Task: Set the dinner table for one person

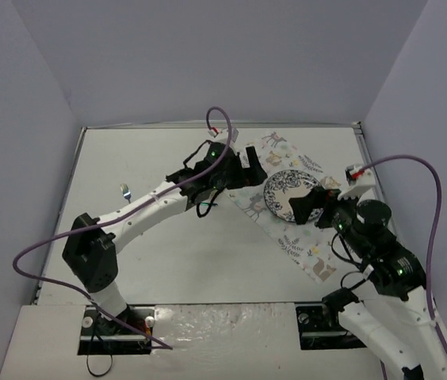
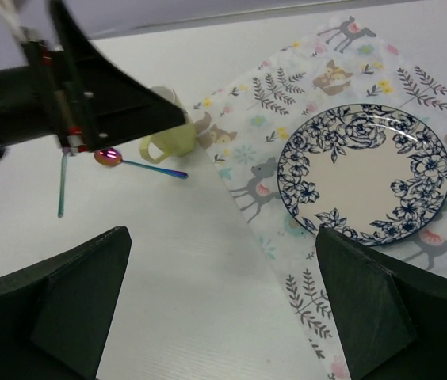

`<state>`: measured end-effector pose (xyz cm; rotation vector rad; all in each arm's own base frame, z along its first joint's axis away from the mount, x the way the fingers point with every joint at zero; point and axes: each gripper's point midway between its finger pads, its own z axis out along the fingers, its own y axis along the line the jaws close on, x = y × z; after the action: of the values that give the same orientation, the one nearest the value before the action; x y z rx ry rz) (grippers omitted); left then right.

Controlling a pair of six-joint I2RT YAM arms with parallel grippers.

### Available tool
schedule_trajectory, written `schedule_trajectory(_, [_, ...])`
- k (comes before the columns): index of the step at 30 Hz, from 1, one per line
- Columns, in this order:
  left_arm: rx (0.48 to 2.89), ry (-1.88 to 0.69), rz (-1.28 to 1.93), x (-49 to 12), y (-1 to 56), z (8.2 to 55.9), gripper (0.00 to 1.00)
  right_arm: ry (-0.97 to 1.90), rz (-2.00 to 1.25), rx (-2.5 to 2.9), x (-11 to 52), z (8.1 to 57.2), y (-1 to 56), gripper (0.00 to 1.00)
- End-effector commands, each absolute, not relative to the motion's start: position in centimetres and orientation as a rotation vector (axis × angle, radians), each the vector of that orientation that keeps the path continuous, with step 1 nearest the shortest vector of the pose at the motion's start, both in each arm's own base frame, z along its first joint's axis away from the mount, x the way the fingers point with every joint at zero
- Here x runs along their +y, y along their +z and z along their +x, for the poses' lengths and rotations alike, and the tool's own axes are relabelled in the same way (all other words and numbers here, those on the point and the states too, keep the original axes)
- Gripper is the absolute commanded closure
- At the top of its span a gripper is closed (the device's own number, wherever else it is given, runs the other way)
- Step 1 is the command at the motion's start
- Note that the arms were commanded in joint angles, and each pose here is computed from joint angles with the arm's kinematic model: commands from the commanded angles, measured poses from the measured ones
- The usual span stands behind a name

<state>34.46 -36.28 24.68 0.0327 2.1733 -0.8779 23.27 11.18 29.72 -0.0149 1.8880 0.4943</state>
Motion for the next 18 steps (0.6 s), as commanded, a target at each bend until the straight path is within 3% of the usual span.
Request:
schedule_trajectory(1, [2.162,-0.643,0.048,-26.2,27.6,35.2,0.03,0.409,-0.043,1.926,12.4,27.8,30.0,0.0])
schedule_trajectory(10, [2.239,-0.438,-0.099,-10.7,27.2,35.5,0.03,0.356,-0.208,2.1,18.4,35.0,26.2,0.0])
schedule_trajectory(18, [2.289,-0.324,-0.273,-4.0,21.4,34.0,0.03,0.288,-0.408,2.097,26.9,39.2,24.7,0.01])
